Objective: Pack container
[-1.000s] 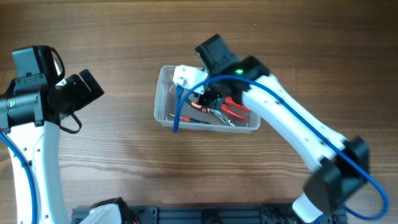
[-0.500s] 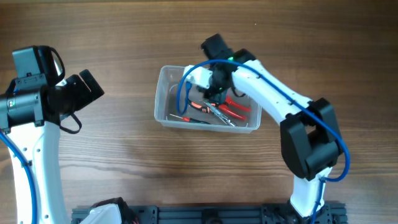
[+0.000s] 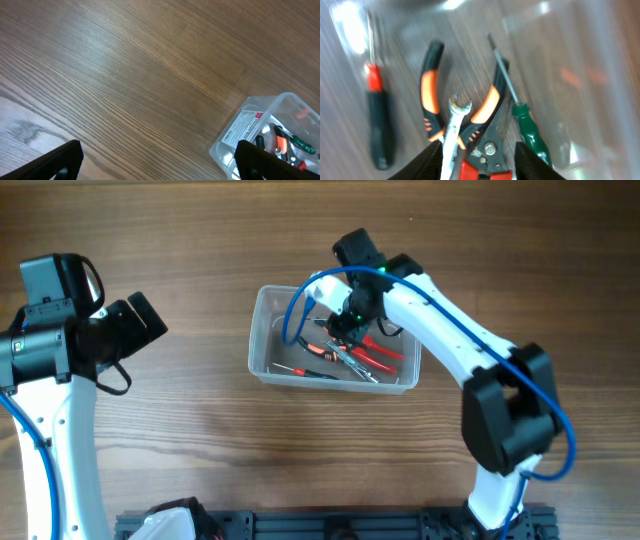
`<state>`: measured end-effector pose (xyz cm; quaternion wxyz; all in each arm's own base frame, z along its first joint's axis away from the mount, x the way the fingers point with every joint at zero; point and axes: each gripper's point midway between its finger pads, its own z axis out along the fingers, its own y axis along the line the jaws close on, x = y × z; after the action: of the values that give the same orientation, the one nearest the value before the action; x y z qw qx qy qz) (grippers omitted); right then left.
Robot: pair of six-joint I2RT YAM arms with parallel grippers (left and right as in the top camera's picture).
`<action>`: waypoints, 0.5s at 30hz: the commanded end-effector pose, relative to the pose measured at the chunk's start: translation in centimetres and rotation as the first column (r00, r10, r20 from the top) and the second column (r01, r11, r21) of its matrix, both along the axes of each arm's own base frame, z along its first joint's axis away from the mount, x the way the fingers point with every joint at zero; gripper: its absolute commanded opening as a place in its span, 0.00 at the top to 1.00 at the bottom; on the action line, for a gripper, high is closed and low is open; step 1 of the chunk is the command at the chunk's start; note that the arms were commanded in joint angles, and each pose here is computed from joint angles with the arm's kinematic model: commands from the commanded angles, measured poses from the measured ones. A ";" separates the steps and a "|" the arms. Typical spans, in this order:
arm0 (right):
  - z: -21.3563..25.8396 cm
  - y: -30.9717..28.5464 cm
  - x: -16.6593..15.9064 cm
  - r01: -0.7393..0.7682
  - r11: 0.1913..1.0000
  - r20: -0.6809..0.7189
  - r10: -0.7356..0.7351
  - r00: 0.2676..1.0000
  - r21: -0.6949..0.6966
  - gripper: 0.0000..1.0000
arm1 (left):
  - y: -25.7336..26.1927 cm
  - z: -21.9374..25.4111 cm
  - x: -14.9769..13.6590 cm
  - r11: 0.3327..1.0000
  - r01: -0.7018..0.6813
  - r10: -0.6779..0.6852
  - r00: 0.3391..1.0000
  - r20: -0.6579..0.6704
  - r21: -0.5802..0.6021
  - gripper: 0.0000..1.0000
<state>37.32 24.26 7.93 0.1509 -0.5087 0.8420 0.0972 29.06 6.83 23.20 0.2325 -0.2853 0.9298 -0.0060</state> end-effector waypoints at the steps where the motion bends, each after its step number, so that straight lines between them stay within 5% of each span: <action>1: 9.0 -1.6 1.0 0.300 0.932 0.035 -0.314 0.949 0.205 0.00 | 0.1 0.3 0.2 1.000 0.006 -0.006 1.000 0.007 0.001 0.00; 4: 14.6 -7.9 4.3 0.518 0.799 0.144 -0.576 0.804 0.305 0.00 | -0.8 0.5 0.8 0.992 0.120 -0.121 0.993 0.011 0.047 0.00; 9: 21.6 -20.1 9.2 0.604 0.631 0.310 -0.772 0.556 0.487 0.00 | -6.0 3.2 5.7 0.949 0.286 -0.307 0.932 0.191 0.130 0.00; 15: 25.0 -27.5 11.3 0.576 0.639 0.487 -0.766 0.419 0.510 0.00 | -10.0 4.1 10.9 0.918 0.354 -0.394 0.861 0.323 0.178 0.00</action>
<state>48.44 -0.81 32.44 0.5268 -0.0945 0.8446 -0.0156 38.05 -2.13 27.71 0.3955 -0.1011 0.9114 -0.0516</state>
